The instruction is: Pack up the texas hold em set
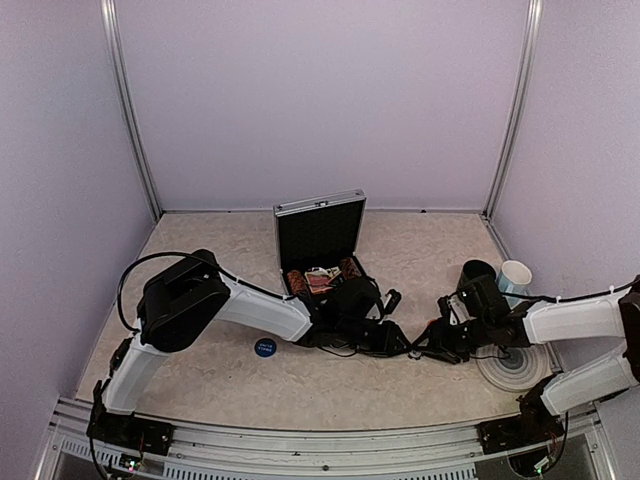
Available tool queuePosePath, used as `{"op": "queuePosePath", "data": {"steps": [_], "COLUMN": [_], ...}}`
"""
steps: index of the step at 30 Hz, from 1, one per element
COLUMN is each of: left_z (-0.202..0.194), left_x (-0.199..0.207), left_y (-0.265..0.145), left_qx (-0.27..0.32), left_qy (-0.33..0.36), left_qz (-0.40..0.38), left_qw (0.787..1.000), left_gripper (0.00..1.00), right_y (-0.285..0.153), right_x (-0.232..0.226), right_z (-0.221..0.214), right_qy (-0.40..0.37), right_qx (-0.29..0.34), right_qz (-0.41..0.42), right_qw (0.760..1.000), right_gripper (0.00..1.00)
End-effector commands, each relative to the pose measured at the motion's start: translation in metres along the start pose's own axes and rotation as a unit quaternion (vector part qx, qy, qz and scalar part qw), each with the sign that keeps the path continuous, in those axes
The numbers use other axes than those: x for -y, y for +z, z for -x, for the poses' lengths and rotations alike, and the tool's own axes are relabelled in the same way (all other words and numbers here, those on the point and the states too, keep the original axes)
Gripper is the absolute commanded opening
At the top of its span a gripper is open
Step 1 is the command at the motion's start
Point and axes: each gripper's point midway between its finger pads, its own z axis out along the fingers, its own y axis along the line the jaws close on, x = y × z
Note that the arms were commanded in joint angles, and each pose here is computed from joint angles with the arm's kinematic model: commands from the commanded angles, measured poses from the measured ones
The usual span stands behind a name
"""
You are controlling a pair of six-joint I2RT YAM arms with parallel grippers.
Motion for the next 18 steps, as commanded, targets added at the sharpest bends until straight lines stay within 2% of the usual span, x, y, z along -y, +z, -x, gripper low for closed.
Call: {"op": "queuePosePath", "data": {"steps": [1,7,18], "left_z": [-0.061,-0.063,-0.063], "left_x": [-0.057,-0.058,-0.057], "left_y": [0.0,-0.001,-0.001], "left_qx": [-0.083,-0.084,-0.083], "left_qy": [-0.042,-0.042,-0.042], "left_qz": [0.089,0.09,0.087], "left_qw": [0.992,0.992,0.992], "left_gripper": [0.27,0.27,0.27], "right_y": [0.012,0.014,-0.009], "right_x": [0.007,-0.017,-0.069], "right_z": [-0.013,-0.011,0.002], "right_qy": [0.007,-0.002,-0.033], "right_qx": [-0.027,-0.032,-0.01], "right_qz": [0.01,0.067,0.172], "right_qw": [1.0,0.997,0.984], "right_gripper": [0.45,0.45,0.45]}}
